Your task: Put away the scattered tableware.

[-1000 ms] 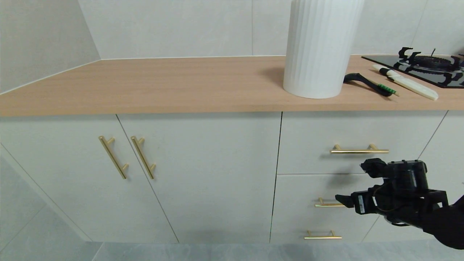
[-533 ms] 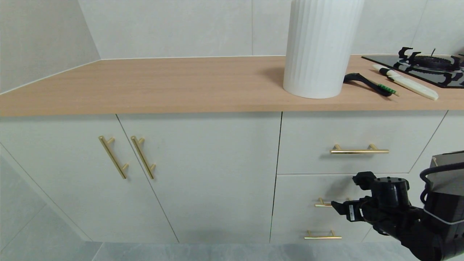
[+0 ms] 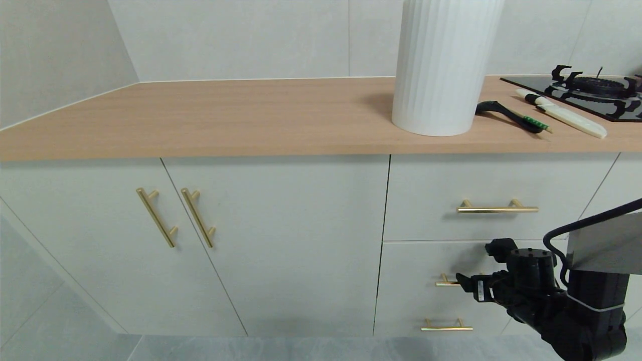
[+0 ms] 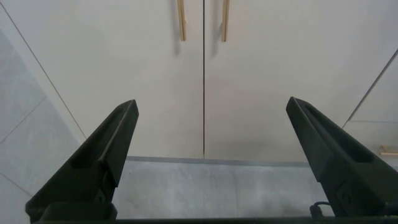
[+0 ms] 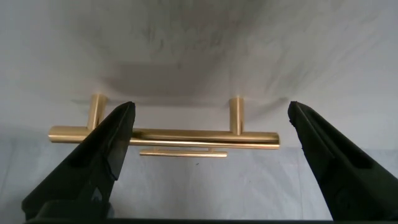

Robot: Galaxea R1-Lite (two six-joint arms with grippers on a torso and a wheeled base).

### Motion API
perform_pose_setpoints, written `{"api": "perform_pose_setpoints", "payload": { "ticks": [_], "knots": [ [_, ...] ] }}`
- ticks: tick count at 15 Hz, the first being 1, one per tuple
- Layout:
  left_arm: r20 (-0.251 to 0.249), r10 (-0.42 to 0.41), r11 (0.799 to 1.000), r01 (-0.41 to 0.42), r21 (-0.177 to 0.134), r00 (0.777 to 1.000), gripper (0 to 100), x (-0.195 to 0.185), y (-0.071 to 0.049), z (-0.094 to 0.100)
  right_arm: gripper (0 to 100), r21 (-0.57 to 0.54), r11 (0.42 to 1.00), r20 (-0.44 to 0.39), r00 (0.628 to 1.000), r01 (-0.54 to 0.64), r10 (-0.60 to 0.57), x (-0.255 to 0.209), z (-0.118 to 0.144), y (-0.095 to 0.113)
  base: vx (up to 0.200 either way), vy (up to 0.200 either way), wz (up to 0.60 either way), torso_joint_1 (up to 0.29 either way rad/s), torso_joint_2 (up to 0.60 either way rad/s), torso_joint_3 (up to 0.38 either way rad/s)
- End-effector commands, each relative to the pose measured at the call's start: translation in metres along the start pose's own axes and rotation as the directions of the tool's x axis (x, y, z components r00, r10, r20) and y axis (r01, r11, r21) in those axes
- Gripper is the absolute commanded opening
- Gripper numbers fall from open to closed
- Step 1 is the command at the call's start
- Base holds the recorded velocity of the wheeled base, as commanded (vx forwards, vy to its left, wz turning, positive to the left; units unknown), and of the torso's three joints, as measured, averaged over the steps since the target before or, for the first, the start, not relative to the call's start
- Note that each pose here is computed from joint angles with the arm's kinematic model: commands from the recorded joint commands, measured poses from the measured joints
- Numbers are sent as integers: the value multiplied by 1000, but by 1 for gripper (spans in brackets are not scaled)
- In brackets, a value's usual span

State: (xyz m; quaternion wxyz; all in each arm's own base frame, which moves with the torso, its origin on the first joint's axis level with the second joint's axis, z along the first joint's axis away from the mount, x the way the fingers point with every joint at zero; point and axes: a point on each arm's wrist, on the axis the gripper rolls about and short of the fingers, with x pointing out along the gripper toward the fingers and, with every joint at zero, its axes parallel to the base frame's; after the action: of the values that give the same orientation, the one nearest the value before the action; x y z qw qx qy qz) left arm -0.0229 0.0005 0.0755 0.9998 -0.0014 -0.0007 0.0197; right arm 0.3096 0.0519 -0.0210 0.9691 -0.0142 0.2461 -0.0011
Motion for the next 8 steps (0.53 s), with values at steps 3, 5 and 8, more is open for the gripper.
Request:
{"api": "perform_pose_setpoints", "payload": {
  "ticks": [3,5,8],
  "knots": [
    [-1,1,1000,-1,0,1000,100,0,0,0,100,-6,1000,-20,1000,-2,1,2,-6,1,0,0,0,0,0,0],
    [-1,1,1000,-1,0,1000,100,0,0,0,100,-10,1000,-27,1000,-1,1,2,-8,0,0,0,0,0,0,0],
    [-1,1,1000,-1,0,1000,100,0,0,0,100,-25,1000,-57,998,-2,0,-1,-13,0,0,0,0,0,0,0]
  ]
}}
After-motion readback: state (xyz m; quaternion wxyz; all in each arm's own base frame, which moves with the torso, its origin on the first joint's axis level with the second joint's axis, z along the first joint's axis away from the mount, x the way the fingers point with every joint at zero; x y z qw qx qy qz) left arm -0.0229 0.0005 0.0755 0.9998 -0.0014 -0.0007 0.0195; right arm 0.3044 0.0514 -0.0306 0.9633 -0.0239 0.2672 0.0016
